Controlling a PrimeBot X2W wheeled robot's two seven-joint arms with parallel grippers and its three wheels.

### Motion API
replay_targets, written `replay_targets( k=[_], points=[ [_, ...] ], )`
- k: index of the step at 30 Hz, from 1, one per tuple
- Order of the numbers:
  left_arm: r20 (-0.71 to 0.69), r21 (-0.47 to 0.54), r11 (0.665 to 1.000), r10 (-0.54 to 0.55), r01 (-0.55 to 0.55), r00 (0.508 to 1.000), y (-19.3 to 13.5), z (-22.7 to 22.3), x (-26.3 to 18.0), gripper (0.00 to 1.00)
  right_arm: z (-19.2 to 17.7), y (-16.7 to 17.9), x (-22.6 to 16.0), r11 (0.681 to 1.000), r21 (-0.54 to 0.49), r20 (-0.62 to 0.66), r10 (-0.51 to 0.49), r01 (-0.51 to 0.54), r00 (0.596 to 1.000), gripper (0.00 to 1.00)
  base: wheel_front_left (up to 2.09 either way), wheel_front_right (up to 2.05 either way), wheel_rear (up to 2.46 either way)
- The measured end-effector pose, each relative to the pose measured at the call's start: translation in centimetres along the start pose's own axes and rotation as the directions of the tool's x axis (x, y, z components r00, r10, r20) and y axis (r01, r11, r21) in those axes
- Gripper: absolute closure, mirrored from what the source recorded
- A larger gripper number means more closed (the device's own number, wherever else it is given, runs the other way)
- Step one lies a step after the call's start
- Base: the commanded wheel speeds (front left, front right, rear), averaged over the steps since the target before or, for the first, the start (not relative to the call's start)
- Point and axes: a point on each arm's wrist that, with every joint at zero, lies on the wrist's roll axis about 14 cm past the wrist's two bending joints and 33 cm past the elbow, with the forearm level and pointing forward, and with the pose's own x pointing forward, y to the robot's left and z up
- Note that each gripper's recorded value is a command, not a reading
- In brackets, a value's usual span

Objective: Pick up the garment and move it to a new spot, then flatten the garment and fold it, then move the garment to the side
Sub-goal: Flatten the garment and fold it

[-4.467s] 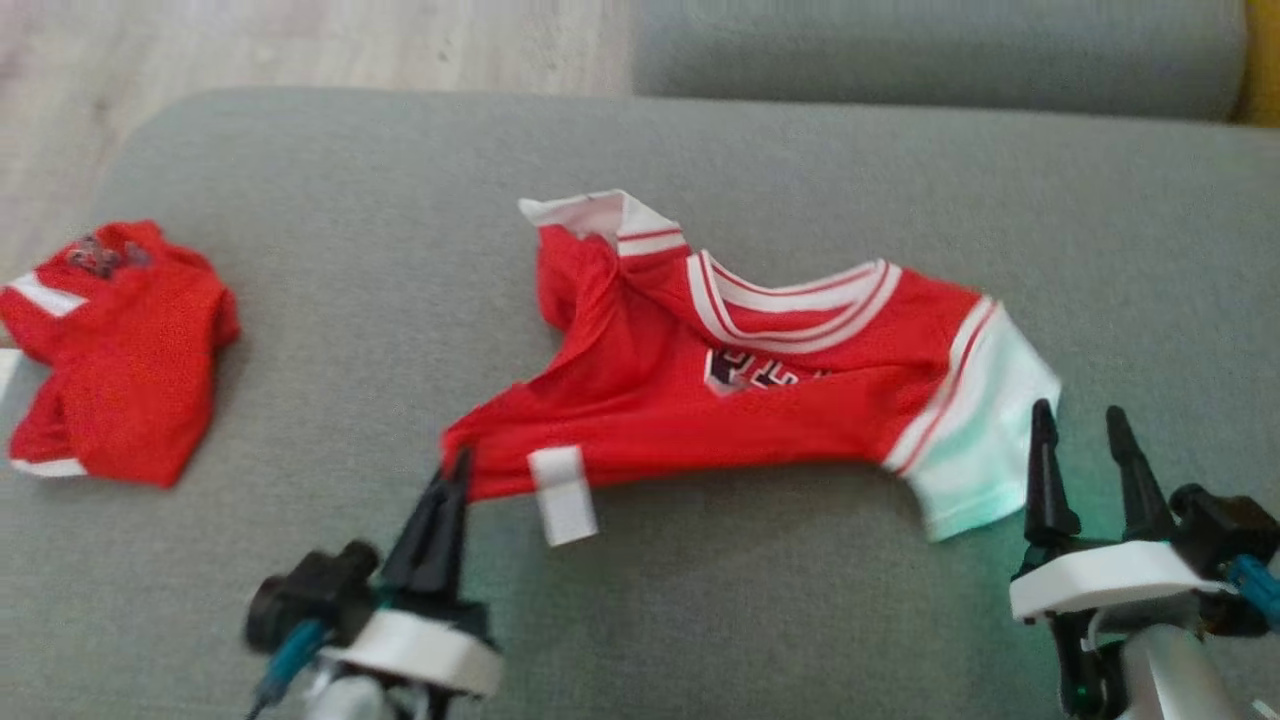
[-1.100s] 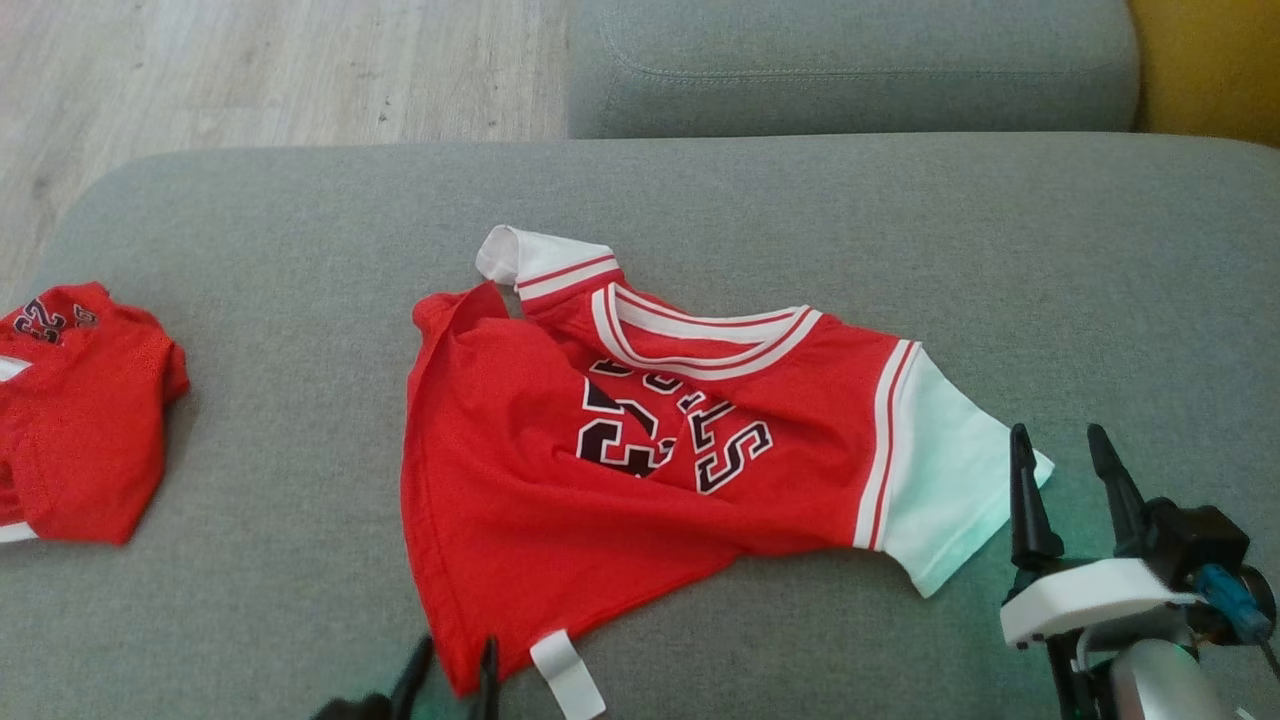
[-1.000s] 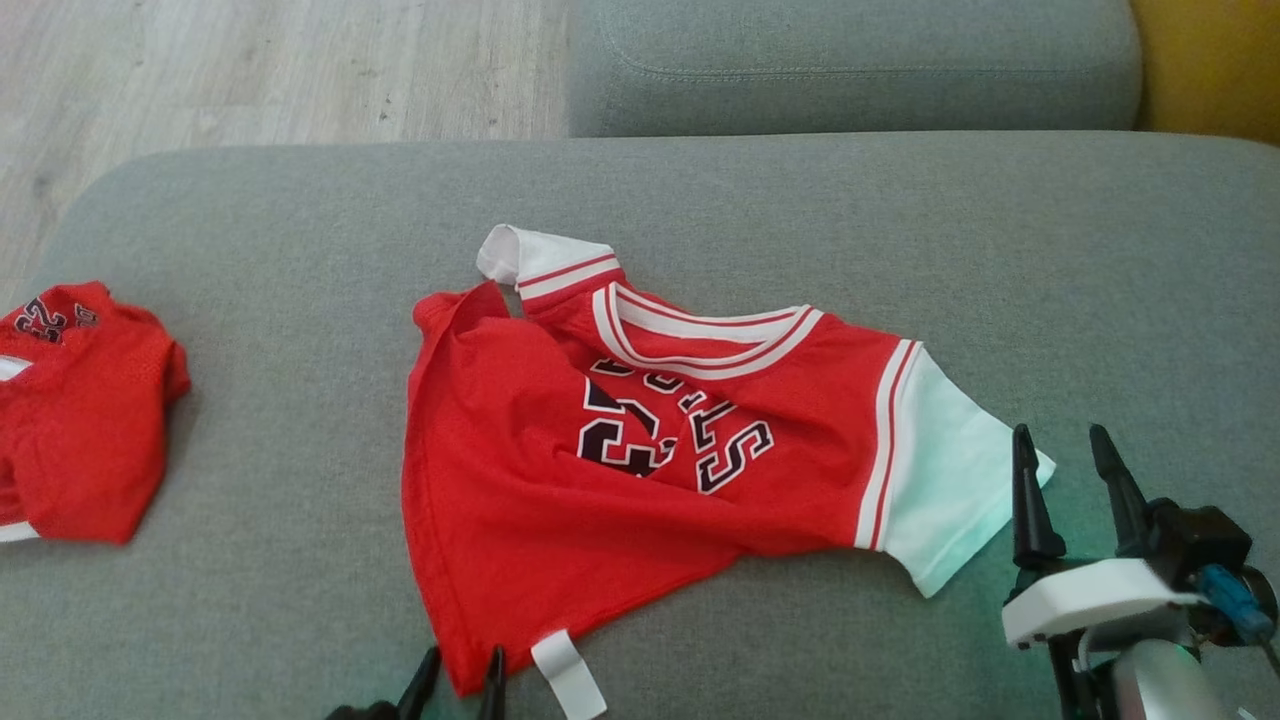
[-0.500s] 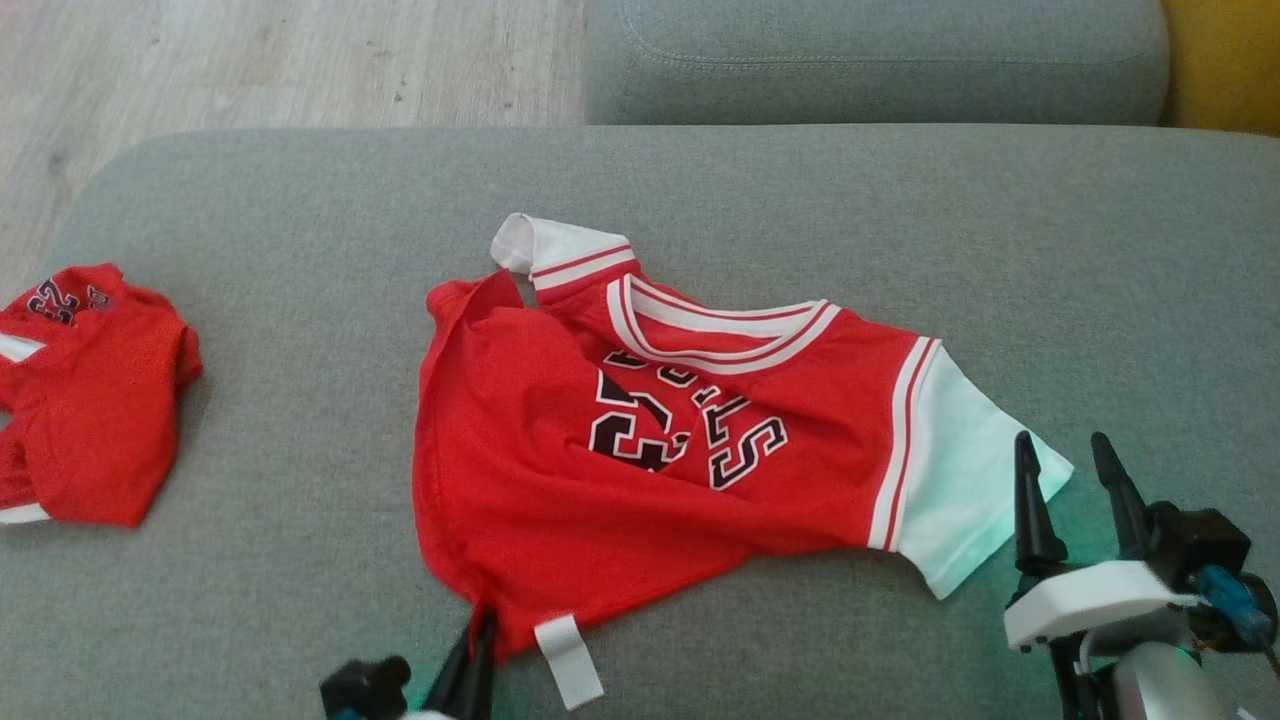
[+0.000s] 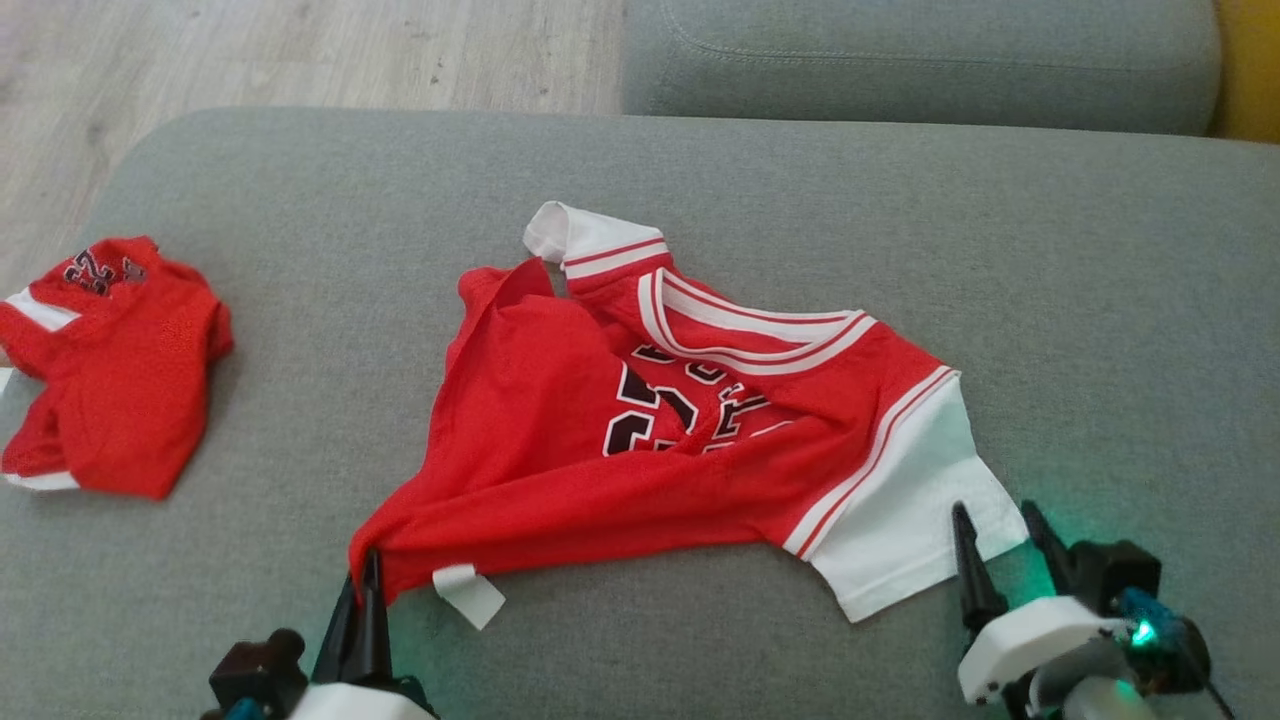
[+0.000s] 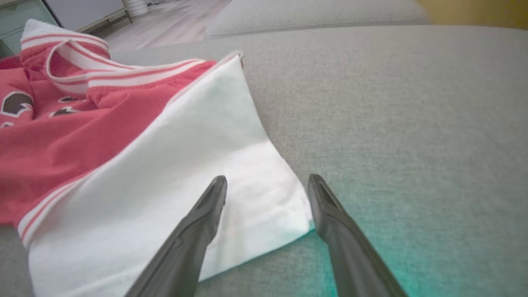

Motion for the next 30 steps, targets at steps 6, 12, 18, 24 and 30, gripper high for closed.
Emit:
replay_targets(
  k=[6, 12, 18, 24, 30],
  points=[
    [-0.019, -0.007, 1.0, -0.004, 0.004, 1.0, -0.1, -0.7, -0.2, 1.0, -2.4, 0.2, 0.0, 1.0, -0.012, -0.081, 0.008, -0.009, 0.997, 0.0, 0.0, 0.0, 0.0],
    [-0.031, 0.001, 1.0, -0.008, 0.008, 0.999, -0.1, -1.0, 0.0, 1.0, -2.2, 0.1, 1.3, 1.0, -0.013, -0.1, 0.007, -0.008, 0.995, 1.0, 0.0, 0.0, 0.0],
    [0.021, 0.007, 0.999, -0.039, 0.039, 0.999, -0.9, 0.7, 0.6, 1.0, -1.4, 0.0, 1.3, 0.999, 0.046, -0.077, -0.003, 0.007, 0.997, 1.0, 0.0, 0.0, 0.0],
    [0.278, 0.103, 0.981, -0.186, 0.163, 0.942, -4.5, 10.5, 2.6, 1.0, 12.4, 0.9, 1.6, 0.978, 0.196, 0.343, 0.0, -0.072, 0.939, 1.0, 0.0, 0.0, 0.0],
    [0.512, 0.34, 0.904, -0.408, 0.258, 0.756, -9.3, 24.9, 2.2, 1.0, 28.4, -0.1, -3.1, 0.96, 0.188, 0.727, 0.006, -0.208, 0.687, 1.0, 0.0, 0.0, 0.0]
  ],
)
